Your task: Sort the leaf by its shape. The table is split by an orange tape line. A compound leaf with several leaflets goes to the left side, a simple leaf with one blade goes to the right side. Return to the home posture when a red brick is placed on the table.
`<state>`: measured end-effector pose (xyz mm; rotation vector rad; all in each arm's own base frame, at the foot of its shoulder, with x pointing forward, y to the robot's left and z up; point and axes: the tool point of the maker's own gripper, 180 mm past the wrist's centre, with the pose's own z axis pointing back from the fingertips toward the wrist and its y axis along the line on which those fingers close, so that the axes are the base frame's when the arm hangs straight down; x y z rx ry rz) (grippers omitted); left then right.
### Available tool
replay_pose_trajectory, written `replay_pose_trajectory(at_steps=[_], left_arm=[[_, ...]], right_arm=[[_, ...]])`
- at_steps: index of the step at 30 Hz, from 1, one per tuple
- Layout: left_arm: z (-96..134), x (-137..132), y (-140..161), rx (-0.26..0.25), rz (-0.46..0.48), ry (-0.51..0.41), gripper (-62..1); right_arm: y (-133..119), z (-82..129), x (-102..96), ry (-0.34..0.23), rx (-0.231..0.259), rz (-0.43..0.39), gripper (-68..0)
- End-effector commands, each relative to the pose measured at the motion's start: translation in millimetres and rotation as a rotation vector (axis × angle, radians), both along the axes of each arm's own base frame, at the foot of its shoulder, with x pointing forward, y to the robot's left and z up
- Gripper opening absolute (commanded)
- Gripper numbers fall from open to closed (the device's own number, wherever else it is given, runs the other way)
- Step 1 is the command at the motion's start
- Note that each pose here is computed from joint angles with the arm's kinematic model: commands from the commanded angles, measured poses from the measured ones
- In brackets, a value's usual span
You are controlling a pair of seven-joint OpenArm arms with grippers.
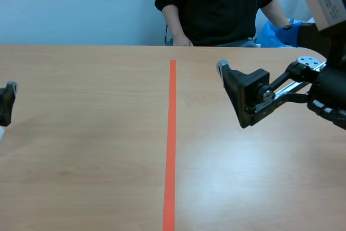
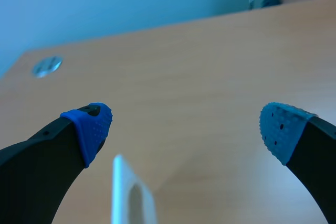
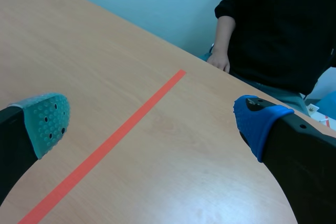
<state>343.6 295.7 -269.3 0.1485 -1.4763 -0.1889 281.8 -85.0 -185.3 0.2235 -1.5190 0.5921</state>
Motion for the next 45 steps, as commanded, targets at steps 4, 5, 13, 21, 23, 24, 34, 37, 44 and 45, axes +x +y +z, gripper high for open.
replay_pose_trajectory(at_steps=[4,5,13,21,23,24,34,37,44,45], left_arm=[[47.1,-10.9,-64.7,-0.018,-0.204,-0.091,-0.6],[54.2,-15.6,-79.6,-0.026,-0.250,-0.100,-0.6],[91.4,-58.8,-157.3,-0.071,-0.491,-0.139,-0.6],[103.4,-83.6,-188.3,-0.100,-0.588,-0.128,-0.6],[106.4,-87.0,-194.5,-0.104,-0.609,-0.127,-0.6],[108.8,-88.6,-197.4,-0.107,-0.617,-0.130,-0.6],[120.1,-92.6,-205.8,-0.118,-0.634,-0.158,-0.6],[120.1,-92.6,-205.8,-0.118,-0.634,-0.158,-0.6],[120.5,-92.7,-205.7,-0.119,-0.634,-0.160,-0.6],[120.4,-92.6,-205.6,-0.120,-0.634,-0.160,-0.6]], right_arm=[[-0.3,16.2,1.8,-0.049,0.010,0.003,-2.2],[-0.4,15.8,1.9,-0.047,0.009,0.003,-2.2],[-6.4,17.6,3.5,-0.054,0.001,-0.013,-2.2],[-9.9,18.7,4.6,-0.058,-0.004,-0.023,-2.2],[-9.9,18.5,4.5,-0.057,-0.004,-0.023,-2.2],[-9.9,18.4,4.5,-0.057,-0.004,-0.023,-2.2],[-10.0,18.0,4.6,-0.055,-0.005,-0.023,-2.2],[-10.0,18.0,4.6,-0.055,-0.005,-0.023,-2.2],[-10.0,18.1,4.6,-0.056,-0.005,-0.023,-2.2],[-10.0,18.1,4.6,-0.056,-0.005,-0.023,-2.2]])
